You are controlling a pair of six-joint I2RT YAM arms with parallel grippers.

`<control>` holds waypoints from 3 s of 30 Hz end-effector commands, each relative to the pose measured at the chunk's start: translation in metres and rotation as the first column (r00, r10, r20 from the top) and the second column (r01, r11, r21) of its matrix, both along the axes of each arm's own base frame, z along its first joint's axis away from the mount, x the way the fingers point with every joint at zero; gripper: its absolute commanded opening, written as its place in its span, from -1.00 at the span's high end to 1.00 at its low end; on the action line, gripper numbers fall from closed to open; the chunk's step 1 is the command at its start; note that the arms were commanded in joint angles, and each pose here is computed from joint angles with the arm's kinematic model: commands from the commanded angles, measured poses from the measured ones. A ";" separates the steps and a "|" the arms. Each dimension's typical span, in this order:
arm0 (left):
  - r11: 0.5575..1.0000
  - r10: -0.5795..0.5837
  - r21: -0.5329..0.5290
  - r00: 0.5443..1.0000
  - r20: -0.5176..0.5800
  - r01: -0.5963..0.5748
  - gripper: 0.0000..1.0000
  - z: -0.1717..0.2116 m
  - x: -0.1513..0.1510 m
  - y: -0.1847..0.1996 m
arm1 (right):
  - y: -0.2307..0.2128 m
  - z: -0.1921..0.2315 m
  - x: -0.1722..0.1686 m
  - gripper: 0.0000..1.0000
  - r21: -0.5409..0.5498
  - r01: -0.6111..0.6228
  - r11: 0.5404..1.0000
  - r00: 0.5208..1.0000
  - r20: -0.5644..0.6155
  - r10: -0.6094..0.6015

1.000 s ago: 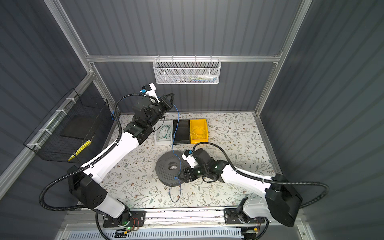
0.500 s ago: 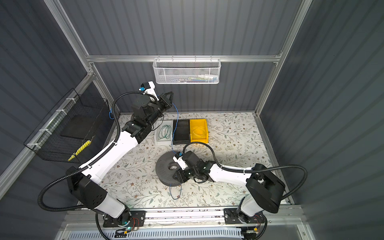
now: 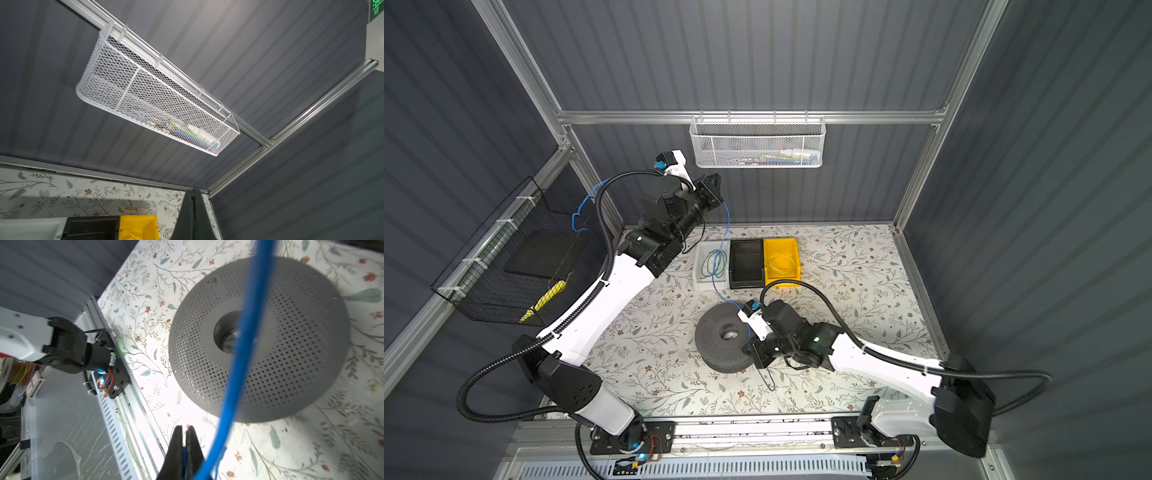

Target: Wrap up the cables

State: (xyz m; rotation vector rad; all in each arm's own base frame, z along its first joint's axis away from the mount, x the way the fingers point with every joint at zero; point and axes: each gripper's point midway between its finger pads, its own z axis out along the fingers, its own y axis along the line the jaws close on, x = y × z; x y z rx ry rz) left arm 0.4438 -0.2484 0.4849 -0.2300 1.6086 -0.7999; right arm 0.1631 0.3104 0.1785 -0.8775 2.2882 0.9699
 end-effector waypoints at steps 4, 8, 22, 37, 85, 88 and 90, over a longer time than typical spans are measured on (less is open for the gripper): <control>0.957 0.175 0.254 0.976 -0.131 -0.138 1.00 -0.056 0.013 0.032 | -0.075 0.099 -0.005 1.00 0.127 0.019 0.992 0.995 0.096 -0.032; 0.945 0.239 0.265 0.960 -0.148 -0.195 1.00 -0.072 0.013 0.055 | -0.116 0.148 -0.008 1.00 0.183 0.080 0.980 0.980 0.166 -0.111; 0.954 0.290 0.127 0.946 -0.143 -0.273 1.00 -0.051 0.001 0.110 | -0.283 0.094 0.069 1.00 -0.383 0.772 0.507 0.635 0.484 -0.602; 0.920 0.393 0.091 0.900 -0.190 -0.382 1.00 -0.039 -0.002 0.168 | -0.344 0.072 0.073 1.00 -0.493 0.839 0.231 0.503 0.538 -0.677; 0.613 -0.774 -0.214 0.523 -0.358 0.761 -0.85 -0.120 -0.120 -0.076 | -0.187 0.078 0.115 1.00 -0.515 0.397 0.760 0.897 0.043 -0.439; 0.567 -0.789 -0.029 0.533 -0.306 0.823 -0.79 -0.105 -0.129 -0.086 | -0.172 0.082 0.104 1.00 -0.481 0.315 0.818 0.925 -0.036 -0.378; 0.567 -0.758 0.160 0.588 -0.282 0.808 -0.80 -0.100 -0.129 -0.084 | -0.161 0.085 0.097 1.00 -0.445 0.264 0.856 0.937 -0.091 -0.337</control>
